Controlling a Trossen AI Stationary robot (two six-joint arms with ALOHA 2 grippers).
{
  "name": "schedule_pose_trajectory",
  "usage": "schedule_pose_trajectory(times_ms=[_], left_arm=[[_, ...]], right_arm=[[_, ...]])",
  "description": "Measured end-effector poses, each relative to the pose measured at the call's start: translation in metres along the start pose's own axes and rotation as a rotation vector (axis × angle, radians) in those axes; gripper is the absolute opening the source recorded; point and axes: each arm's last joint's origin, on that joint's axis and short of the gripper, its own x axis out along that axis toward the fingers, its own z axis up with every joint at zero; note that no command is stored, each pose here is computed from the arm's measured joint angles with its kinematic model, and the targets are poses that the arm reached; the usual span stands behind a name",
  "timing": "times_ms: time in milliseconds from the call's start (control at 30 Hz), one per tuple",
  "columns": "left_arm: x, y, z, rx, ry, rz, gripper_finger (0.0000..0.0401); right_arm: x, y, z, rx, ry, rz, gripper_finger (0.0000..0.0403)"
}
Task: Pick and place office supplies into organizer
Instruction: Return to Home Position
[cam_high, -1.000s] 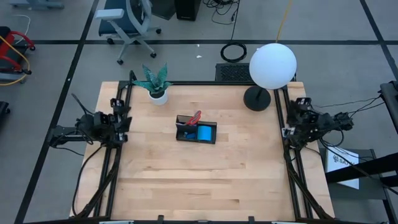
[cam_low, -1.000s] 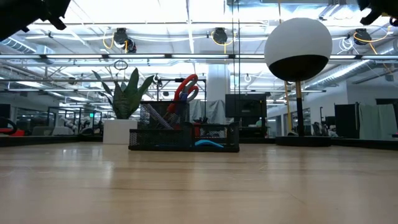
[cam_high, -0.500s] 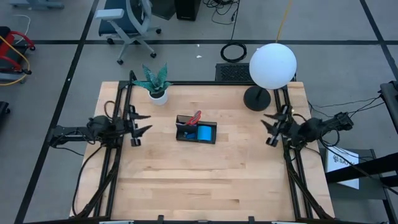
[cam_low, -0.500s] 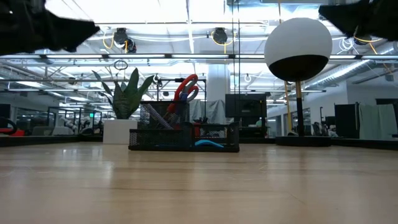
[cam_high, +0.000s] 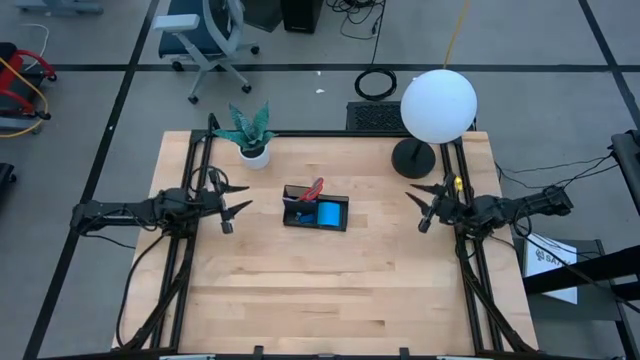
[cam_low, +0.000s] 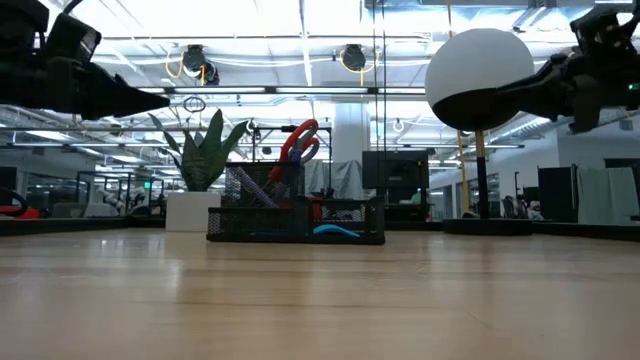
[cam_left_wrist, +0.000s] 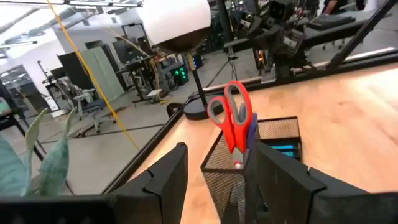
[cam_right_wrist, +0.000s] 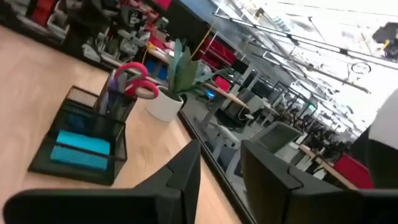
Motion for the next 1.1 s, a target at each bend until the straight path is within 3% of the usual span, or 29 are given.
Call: schedule_pose_trajectory(times_ms=[100, 367, 533, 700, 900, 1100], left_arm=[[0.001, 0.000, -0.001, 0.007, 0.021, 0.006, 0.0189], [0.002, -0.001, -0.003, 0.007, 0.041, 0.004, 0.0189], [0.002, -0.001, -0.003, -0.026, 0.042, 0.004, 0.0189], [0.003, -0.001, -0.003, -0.110, 0.043, 0.005, 0.0189], [0.003, -0.001, -0.003, -0.128, 0.041, -0.005, 0.0189], [0.002, -0.007, -0.004, -0.076, 0.027, -0.167, 0.0189]], right_arm=[[0.001, 0.000, 0.000, 0.047, -0.023, 0.028, 0.0105], [0.000, 0.006, 0.004, 0.192, -0.176, 0.314, 0.0105], [0.000, 0.010, 0.002, 0.254, -0.198, 0.473, 0.0105], [0.001, 0.010, 0.001, 0.242, -0.185, 0.470, 0.0105], [0.001, 0.010, 0.001, 0.198, -0.195, 0.463, 0.0105], [0.001, 0.010, 0.001, 0.201, -0.194, 0.463, 0.0105]])
